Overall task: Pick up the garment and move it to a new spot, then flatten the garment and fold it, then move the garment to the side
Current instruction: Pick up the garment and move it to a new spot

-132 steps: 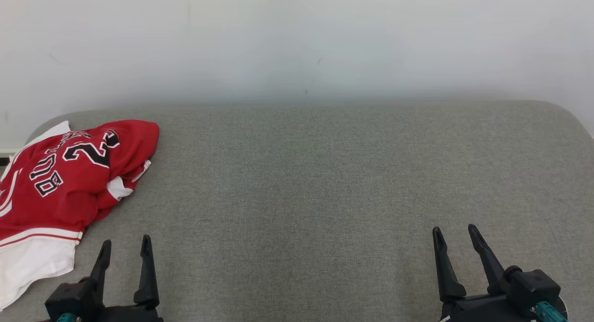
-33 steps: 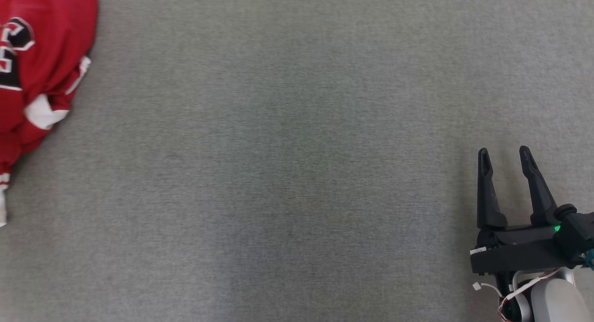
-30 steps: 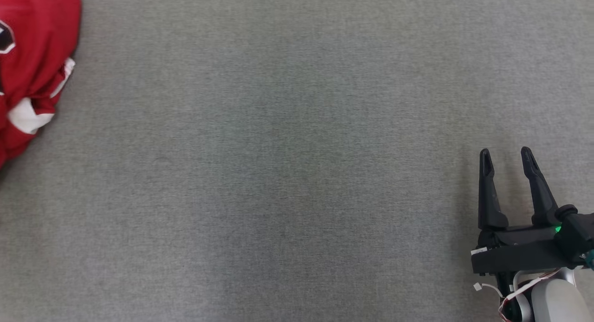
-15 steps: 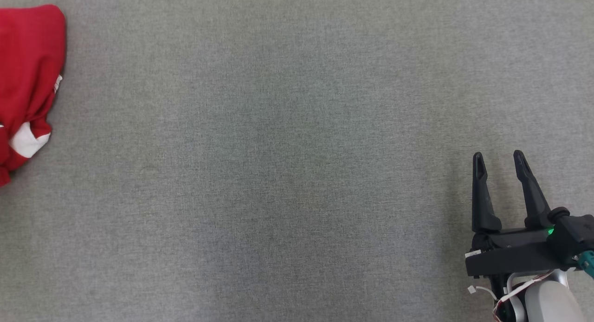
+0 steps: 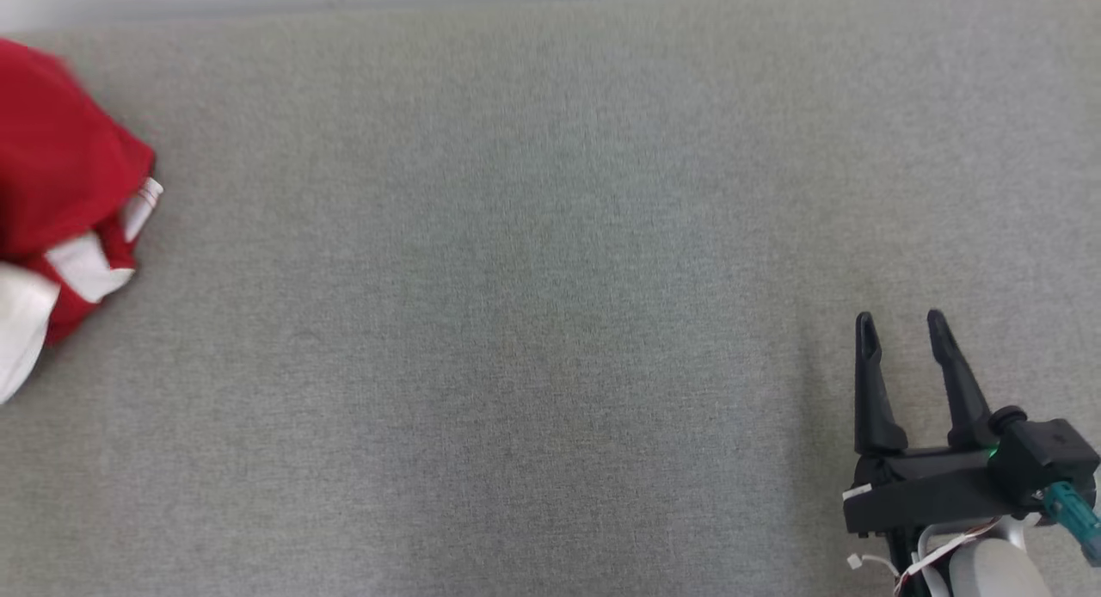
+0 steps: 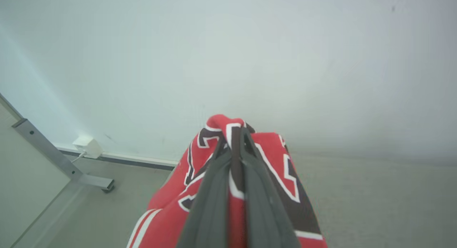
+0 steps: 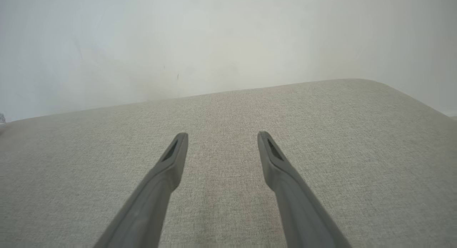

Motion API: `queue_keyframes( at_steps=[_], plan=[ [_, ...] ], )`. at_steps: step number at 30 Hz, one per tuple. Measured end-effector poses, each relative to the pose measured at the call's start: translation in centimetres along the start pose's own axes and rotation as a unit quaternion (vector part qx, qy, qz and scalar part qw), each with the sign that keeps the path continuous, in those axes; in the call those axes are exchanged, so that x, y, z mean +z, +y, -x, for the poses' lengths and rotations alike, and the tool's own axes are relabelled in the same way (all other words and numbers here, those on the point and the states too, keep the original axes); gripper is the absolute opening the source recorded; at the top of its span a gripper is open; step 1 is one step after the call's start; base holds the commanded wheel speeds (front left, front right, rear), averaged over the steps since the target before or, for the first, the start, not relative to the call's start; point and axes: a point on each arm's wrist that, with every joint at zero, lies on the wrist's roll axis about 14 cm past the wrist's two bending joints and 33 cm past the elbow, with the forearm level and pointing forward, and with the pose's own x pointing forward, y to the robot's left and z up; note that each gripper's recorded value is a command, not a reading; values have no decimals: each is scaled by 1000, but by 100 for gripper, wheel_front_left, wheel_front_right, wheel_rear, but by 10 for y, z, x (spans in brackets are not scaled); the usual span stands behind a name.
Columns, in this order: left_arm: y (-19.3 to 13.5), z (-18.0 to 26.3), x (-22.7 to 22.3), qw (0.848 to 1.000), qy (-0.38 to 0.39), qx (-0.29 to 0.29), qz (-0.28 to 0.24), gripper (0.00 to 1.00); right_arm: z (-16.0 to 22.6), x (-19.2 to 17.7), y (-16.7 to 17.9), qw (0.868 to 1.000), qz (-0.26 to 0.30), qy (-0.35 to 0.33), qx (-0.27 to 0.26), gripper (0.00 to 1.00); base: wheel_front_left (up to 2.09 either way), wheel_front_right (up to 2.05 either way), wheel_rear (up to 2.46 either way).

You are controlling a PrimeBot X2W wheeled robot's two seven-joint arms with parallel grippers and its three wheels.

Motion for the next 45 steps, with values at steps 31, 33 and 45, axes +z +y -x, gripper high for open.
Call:
queue_keyframes(
  at_steps=[31,33,45],
  plan=[
    [-350,102,143,893,-200,-401,53,0,71,39,-58,993,-27,-47,-105,100,0,0,0],
    [-367,109,111,891,-165,-419,50,0,74,41,-62,992,-25,-49,-111,100,0,0,0],
    [-379,151,-76,900,29,-432,57,100,62,32,-54,994,-27,-37,-96,100,0,0,0]
  ],
)
